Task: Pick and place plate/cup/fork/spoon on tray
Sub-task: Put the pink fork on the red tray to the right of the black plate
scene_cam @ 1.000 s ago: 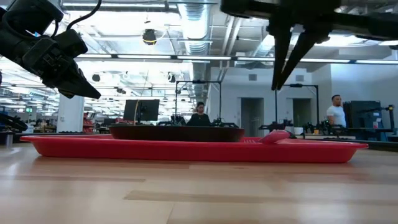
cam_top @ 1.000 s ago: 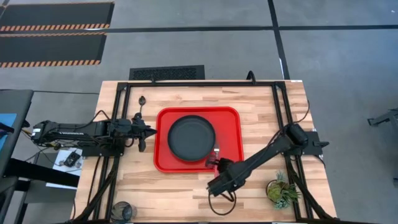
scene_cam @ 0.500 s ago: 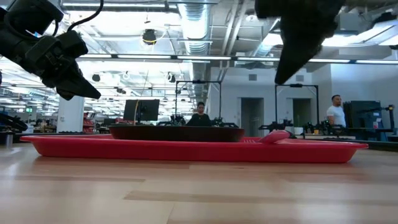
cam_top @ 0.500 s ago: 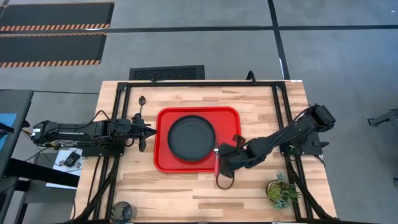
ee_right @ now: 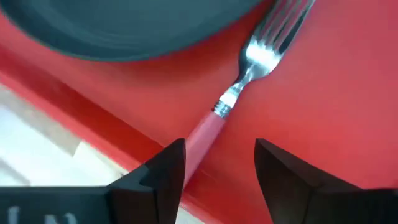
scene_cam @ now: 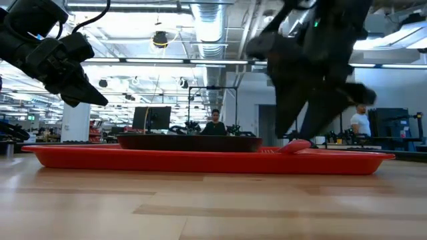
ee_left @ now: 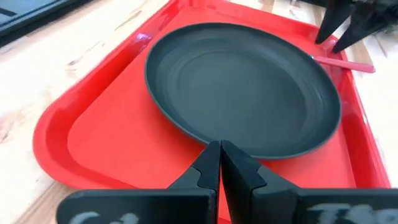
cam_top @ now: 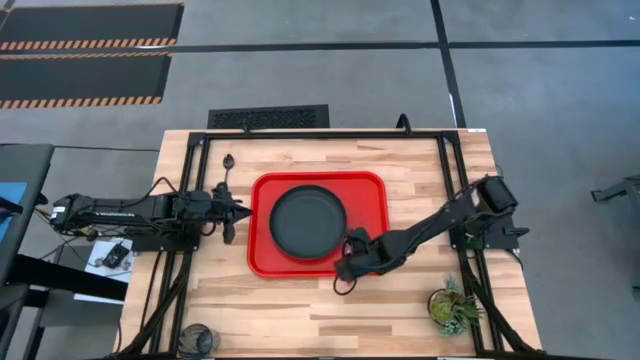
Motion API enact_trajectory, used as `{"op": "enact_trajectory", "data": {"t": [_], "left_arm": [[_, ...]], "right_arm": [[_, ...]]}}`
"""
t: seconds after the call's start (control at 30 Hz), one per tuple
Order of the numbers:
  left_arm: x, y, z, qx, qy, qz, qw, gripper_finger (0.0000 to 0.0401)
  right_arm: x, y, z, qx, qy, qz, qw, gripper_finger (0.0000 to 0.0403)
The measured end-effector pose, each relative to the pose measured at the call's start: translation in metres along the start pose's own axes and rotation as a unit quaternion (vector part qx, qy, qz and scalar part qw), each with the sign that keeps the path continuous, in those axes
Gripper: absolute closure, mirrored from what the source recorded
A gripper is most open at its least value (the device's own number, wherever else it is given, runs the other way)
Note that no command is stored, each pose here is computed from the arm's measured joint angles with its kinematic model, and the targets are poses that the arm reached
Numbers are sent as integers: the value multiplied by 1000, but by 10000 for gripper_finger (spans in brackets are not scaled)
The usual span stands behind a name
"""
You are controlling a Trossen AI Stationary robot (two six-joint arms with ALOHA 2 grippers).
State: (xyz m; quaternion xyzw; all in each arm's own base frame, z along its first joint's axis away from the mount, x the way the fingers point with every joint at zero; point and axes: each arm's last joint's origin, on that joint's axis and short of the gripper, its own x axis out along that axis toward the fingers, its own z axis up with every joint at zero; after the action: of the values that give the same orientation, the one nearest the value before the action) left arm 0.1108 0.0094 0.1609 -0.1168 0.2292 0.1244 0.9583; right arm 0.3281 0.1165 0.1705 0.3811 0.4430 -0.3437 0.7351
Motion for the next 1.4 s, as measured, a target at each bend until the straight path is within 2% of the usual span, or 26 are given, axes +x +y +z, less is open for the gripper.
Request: {"op": "enact_trajectory", "data": {"t": [0.23, 0.67, 1.17, 1.4], "left_arm": [[0, 0, -1, -2, 4, -5, 1000, 401], [0, 0, -2, -2, 9, 0, 1000, 401], [0, 0, -2, -3, 10, 0, 1000, 401], [0, 0, -2, -3, 10, 0, 1000, 401]], "right_arm": [[23, 5, 3, 7, 7, -18, 1000, 209], [23, 2, 11, -3, 5, -38, 999, 276], [27, -5, 21, -7, 39, -50, 998, 289], [27, -6, 23, -14, 40, -54, 998, 336]]}}
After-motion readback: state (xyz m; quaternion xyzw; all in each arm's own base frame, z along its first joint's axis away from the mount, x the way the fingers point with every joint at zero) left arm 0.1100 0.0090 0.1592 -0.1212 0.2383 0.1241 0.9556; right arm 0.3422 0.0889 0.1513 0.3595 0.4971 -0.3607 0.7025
